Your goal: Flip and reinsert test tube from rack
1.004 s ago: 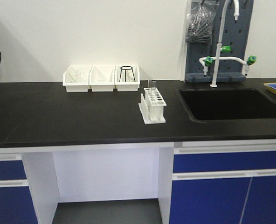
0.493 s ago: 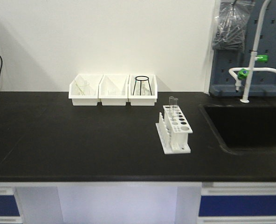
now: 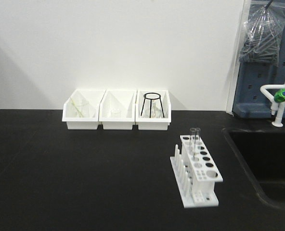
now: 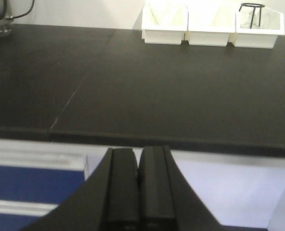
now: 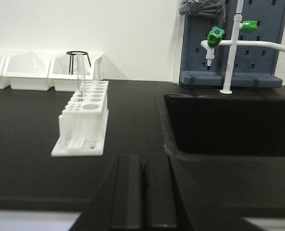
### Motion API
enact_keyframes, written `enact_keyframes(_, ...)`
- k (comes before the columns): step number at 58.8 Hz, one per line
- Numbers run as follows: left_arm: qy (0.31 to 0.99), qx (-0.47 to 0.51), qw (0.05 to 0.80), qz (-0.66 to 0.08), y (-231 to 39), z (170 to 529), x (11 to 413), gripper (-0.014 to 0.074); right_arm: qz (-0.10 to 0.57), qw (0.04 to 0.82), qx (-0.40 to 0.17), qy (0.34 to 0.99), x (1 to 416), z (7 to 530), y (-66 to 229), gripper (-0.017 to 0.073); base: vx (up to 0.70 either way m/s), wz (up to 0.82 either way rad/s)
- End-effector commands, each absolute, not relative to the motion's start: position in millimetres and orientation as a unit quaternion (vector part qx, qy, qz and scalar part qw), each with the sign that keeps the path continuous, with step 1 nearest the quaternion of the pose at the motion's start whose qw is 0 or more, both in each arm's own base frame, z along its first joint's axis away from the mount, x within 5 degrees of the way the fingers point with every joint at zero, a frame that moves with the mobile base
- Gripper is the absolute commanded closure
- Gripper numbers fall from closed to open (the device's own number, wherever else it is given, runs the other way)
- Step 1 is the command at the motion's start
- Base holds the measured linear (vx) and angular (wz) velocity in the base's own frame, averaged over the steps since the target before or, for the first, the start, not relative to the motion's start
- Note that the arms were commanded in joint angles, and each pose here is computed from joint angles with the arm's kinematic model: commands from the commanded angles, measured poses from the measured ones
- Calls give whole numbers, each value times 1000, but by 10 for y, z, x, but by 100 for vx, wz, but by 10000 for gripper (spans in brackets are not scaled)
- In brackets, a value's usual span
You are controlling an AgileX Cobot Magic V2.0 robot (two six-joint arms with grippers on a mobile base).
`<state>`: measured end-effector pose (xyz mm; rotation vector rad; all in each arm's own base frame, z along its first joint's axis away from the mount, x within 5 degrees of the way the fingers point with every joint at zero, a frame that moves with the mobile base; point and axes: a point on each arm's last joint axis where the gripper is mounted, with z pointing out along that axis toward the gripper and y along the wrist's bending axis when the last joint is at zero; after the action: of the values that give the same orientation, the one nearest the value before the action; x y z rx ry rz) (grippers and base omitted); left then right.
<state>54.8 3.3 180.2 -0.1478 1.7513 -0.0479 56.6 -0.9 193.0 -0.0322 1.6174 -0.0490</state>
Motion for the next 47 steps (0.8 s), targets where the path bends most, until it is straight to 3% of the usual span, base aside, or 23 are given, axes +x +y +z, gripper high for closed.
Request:
enact_keyframes(1, 739, -61, 671, -27, 26, 1872, 553, 600, -27, 720, -17, 693, 561, 2003, -8, 571, 46, -7)
enact_keyframes(47, 739, -61, 671, -27, 26, 1872, 553, 600, -27, 720, -17, 693, 561, 2003, -8, 571, 34, -4)
